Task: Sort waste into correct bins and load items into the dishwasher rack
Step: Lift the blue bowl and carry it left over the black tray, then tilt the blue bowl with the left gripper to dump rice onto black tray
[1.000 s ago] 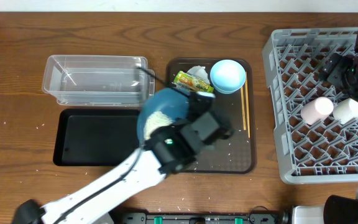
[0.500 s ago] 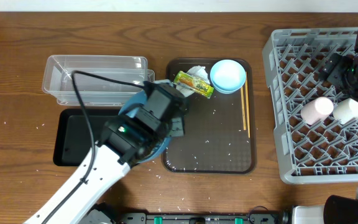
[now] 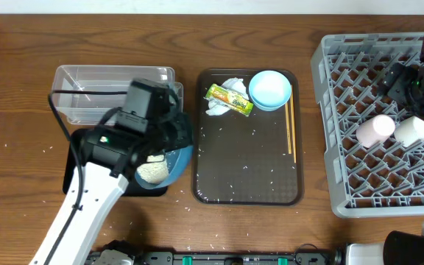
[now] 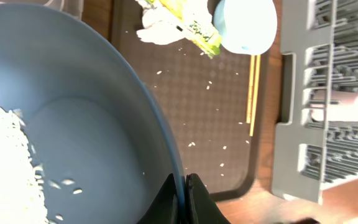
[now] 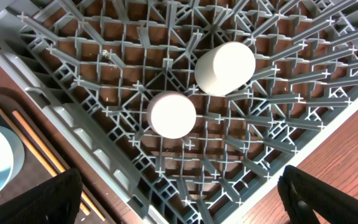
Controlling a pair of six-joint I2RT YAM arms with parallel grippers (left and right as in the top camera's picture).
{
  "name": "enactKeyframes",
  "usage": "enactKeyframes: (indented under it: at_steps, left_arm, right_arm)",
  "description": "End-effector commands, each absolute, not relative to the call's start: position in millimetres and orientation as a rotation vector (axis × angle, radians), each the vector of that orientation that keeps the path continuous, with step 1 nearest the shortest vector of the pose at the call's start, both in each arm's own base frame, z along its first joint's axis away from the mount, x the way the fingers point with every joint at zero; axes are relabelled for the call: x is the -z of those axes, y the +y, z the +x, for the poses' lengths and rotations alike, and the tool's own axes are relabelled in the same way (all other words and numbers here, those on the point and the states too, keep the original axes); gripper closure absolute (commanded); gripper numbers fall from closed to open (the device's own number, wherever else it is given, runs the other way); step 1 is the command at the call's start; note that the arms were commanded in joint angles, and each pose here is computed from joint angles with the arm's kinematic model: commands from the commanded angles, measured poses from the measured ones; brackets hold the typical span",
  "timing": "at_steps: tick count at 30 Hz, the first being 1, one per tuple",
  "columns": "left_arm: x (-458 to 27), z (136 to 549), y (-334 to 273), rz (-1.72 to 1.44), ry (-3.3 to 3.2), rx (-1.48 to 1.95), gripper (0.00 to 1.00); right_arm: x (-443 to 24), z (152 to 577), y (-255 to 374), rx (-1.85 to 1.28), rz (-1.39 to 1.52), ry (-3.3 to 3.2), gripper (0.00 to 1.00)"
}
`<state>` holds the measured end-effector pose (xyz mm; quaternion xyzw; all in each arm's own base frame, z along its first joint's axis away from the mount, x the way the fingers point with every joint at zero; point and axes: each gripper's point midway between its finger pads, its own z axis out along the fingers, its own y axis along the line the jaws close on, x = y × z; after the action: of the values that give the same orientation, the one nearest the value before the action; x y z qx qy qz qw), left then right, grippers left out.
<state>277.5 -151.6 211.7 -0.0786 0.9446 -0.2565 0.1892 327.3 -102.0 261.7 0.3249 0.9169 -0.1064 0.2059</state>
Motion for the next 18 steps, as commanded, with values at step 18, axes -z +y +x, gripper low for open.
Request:
enactKeyframes:
  at_steps: [18]
  left_arm:
    - [-235.4,275.4,-121.8,-0.265,2.544,1.217,0.94]
  right_arm:
    - [-264.1,327.4,-104.7,0.304,0.912,2.544,0.01]
